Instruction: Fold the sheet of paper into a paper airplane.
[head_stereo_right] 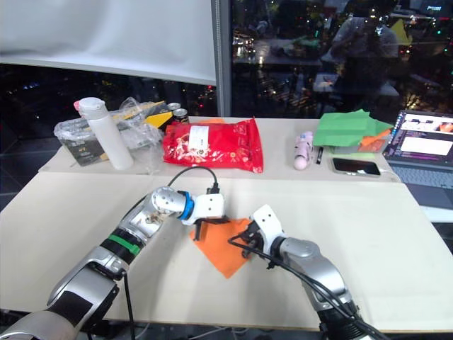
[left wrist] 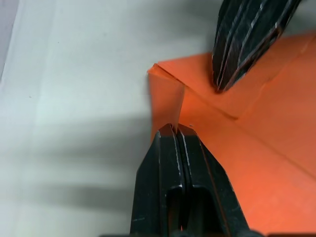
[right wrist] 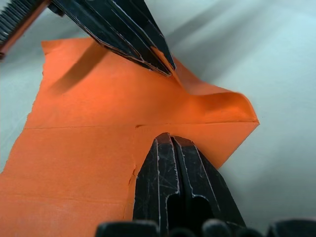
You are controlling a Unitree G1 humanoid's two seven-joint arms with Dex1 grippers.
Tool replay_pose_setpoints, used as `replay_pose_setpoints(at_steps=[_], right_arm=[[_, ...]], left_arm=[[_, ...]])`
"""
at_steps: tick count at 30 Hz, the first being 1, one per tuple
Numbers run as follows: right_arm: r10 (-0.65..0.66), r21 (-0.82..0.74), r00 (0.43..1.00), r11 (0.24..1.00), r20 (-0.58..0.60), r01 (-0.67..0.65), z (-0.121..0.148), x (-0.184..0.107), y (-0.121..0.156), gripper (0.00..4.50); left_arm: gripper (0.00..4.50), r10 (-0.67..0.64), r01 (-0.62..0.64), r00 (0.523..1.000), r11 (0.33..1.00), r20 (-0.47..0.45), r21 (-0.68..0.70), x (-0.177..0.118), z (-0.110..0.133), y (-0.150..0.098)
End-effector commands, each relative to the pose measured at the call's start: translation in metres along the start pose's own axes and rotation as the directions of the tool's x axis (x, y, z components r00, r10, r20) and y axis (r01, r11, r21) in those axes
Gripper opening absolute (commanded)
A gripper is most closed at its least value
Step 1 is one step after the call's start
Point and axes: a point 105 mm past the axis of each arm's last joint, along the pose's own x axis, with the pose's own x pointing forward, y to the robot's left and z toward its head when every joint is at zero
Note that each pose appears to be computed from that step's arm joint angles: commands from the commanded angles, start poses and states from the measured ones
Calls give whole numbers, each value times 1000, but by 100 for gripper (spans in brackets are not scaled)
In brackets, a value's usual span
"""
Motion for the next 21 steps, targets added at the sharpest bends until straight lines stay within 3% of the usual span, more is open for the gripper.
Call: replay_pose_setpoints(at_steps=[1, 5, 8, 21], right_arm=[[0, 31, 999, 1000, 53, -1, 12, -1, 1, 0], [-5, 41, 997, 999, 83, 2, 22, 0, 0, 0], [-21, 49, 995, 999, 97, 16, 26, 0, -3, 0], [-52, 84, 987, 996, 153, 39, 40, -2, -11, 0]], left_arm=[[1, 3, -4, 1000, 998, 13, 57, -1, 5, 1], [1, -11, 9, 999, 999, 46, 48, 2, 10, -4], [1, -9, 9, 1000, 991, -6, 133, 1, 4, -8], [1, 11, 2, 998, 974, -59, 227, 2, -2, -14]])
